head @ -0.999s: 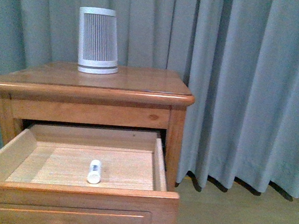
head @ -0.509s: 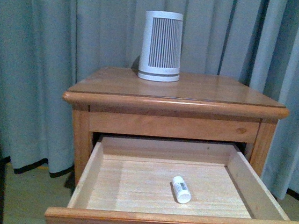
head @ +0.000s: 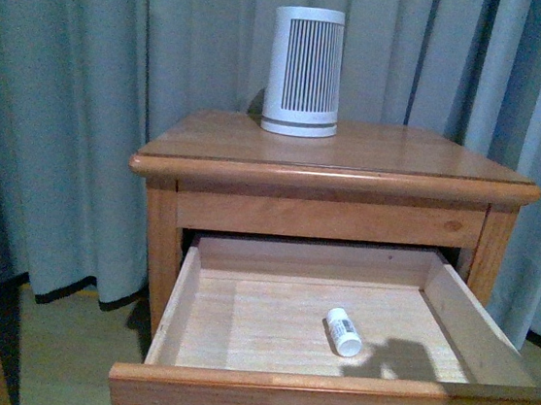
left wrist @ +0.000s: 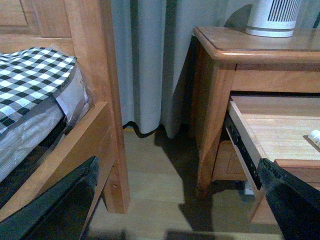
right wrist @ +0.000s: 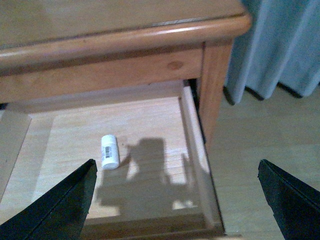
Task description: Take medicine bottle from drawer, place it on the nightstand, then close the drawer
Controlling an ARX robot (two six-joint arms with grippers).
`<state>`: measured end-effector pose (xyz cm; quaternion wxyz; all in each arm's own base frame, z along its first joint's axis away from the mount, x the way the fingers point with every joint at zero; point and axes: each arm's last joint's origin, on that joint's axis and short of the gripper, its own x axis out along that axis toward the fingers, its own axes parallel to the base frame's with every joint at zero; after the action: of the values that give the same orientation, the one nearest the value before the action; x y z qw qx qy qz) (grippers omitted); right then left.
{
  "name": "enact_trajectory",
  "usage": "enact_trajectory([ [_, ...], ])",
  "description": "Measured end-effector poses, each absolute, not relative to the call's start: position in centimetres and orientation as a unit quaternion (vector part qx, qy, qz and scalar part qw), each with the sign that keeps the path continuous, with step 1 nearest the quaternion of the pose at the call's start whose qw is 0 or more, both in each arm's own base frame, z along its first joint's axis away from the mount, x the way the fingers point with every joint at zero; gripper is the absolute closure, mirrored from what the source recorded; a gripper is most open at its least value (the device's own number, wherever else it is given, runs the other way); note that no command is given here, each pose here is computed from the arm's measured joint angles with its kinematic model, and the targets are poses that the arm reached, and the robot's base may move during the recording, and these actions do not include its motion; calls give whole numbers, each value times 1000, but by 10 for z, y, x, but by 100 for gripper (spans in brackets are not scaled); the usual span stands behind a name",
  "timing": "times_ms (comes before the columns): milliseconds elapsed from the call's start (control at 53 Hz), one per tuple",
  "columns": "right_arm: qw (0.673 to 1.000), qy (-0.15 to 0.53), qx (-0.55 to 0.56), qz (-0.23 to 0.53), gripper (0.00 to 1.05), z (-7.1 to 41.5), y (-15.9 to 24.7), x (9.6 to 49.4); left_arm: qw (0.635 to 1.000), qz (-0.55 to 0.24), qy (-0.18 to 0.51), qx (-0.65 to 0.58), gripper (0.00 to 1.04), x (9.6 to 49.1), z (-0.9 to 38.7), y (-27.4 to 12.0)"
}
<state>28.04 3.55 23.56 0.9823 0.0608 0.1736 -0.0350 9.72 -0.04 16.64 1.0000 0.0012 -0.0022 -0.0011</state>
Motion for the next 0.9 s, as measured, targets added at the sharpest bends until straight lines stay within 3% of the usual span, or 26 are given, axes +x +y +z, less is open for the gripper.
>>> enact_trajectory([
  [189,963,261,67,-13,7,206,56,344,1000,-1,-2,1,7,97,166,0],
  [377,951,302,61,-6,7,175,76,387,1000,-1,-2,1,7,97,166,0],
  [905,935,354,25,4,7,111,123,451,1000,-1,-2,1,7,97,166,0],
])
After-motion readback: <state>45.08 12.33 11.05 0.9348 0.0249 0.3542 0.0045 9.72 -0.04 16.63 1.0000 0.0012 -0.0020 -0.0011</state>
